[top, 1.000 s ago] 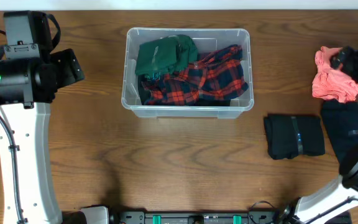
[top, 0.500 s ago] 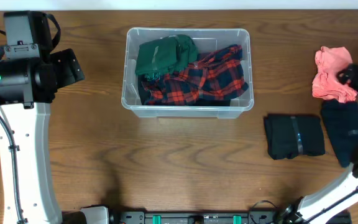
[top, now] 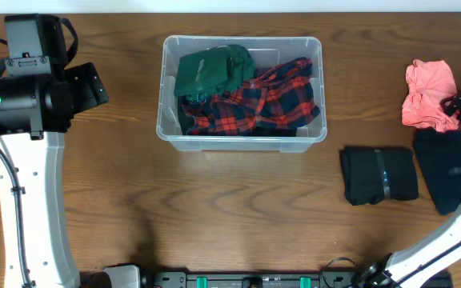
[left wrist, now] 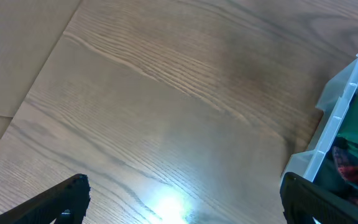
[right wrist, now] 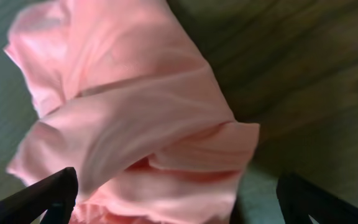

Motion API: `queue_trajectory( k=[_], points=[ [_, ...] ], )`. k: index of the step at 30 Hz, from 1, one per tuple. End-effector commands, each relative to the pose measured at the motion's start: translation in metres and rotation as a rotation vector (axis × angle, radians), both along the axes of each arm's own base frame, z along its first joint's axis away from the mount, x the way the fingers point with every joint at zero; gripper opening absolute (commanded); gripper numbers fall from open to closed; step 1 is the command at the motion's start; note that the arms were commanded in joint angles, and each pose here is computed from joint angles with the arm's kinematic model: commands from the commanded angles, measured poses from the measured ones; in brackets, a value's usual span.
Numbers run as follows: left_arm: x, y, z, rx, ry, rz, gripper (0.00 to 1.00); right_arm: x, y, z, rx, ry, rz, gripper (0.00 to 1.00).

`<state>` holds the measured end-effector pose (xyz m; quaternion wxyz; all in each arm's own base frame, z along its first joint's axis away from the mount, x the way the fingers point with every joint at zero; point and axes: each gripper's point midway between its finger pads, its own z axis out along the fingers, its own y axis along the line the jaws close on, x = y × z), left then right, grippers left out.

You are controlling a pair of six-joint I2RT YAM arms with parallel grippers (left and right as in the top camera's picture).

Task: Pack container
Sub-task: 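Move the right gripper to the pink shirt and grasp it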

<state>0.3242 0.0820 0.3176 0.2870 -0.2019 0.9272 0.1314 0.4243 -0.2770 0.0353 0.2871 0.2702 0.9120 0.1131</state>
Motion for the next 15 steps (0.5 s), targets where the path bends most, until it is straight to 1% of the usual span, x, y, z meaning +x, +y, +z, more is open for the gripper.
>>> queue_trajectory(
  k=[1, 9, 15],
  points=[
    [-0.001, 0.003, 0.003, 0.01, -0.005, 0.012, 0.98, 0.006, 0.008, -0.007, 0.025, -0.027, 0.049, 0.99],
    [-0.001, 0.003, 0.003, 0.01, -0.005, 0.011, 0.98, 0.015, 0.013, -0.02, 0.046, -0.047, 0.069, 0.99],
    [-0.001, 0.003, 0.003, 0.01, -0.005, 0.011, 0.98, 0.025, 0.028, -0.036, 0.086, -0.054, 0.091, 0.96]
  ],
)
